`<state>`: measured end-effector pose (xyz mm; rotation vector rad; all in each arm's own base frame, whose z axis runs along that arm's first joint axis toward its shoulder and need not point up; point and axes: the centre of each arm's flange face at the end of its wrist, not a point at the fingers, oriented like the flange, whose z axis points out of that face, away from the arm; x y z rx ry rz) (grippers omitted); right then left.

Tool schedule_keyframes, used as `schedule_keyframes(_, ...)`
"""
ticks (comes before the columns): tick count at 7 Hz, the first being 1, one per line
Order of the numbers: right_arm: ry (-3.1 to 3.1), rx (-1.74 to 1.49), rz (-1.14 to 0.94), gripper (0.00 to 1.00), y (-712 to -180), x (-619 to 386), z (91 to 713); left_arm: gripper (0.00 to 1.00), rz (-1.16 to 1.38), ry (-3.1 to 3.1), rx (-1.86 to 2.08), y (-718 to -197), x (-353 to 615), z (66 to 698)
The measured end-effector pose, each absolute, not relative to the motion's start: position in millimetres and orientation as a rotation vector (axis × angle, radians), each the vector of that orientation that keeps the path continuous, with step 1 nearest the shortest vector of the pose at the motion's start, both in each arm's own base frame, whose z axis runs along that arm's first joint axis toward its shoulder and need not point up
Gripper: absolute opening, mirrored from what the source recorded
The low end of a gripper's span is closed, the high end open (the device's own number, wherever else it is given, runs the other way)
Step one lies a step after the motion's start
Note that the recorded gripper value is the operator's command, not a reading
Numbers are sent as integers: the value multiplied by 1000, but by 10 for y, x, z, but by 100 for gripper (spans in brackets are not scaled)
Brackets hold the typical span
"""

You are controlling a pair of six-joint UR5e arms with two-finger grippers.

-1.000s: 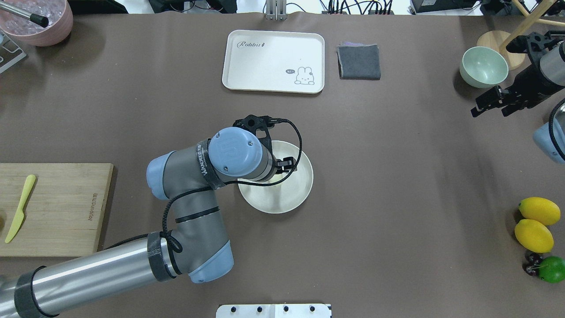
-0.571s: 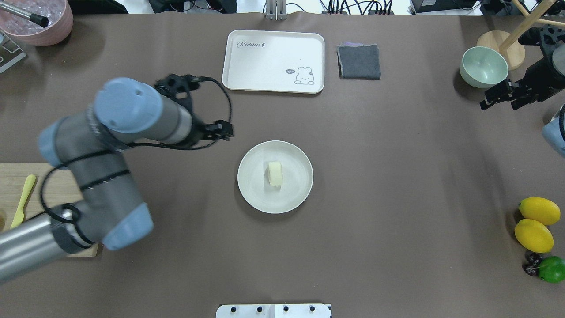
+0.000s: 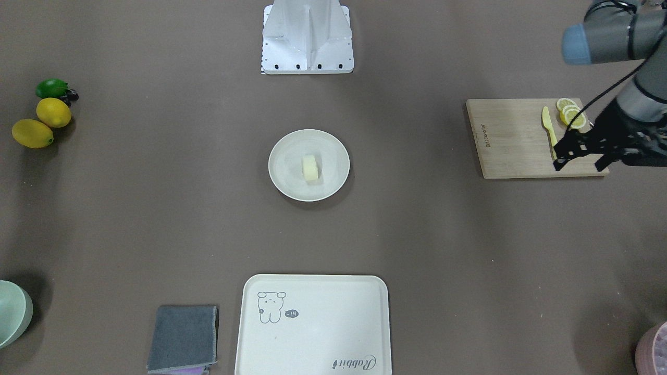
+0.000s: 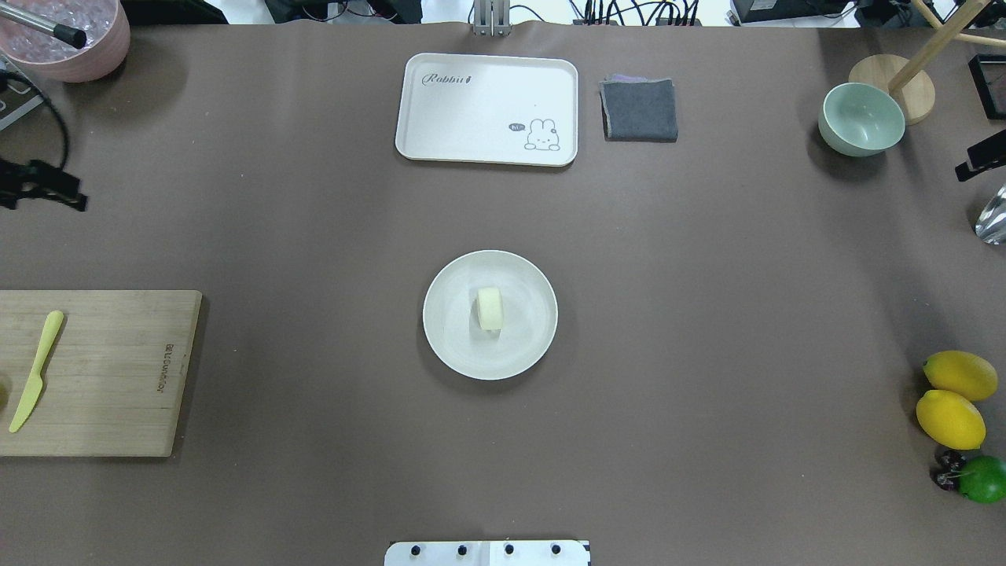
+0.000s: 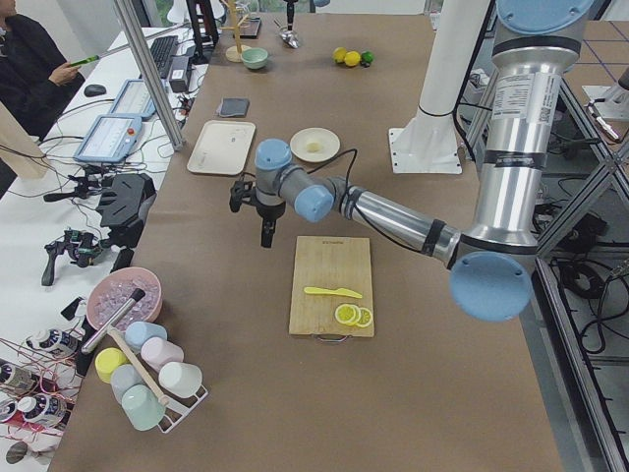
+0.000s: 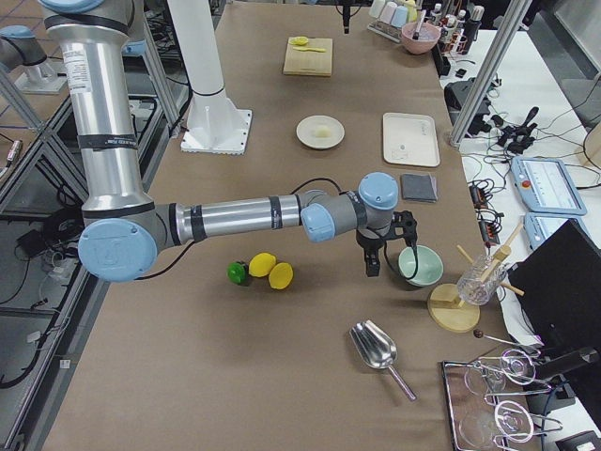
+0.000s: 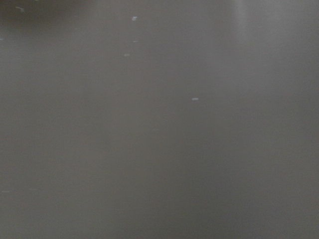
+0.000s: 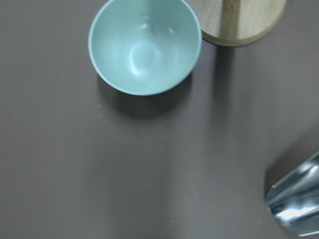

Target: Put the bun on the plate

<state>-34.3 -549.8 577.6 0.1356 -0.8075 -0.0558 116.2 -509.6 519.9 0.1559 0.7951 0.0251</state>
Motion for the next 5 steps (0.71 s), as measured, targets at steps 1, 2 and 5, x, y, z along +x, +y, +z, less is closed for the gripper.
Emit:
schedule_keyframes(1, -789, 142, -86, 100, -5363, -57, 5988, 98, 86, 766, 149, -4974, 660, 5758)
schedule_keyframes(2, -778, 149, -108, 100, -5222, 154, 6166, 98, 104, 752, 134, -4859, 396, 6101)
schedule_keyframes(5, -766, 142, -130, 100, -4837, 497, 6556, 98, 107, 808, 100, -4644, 227, 6336)
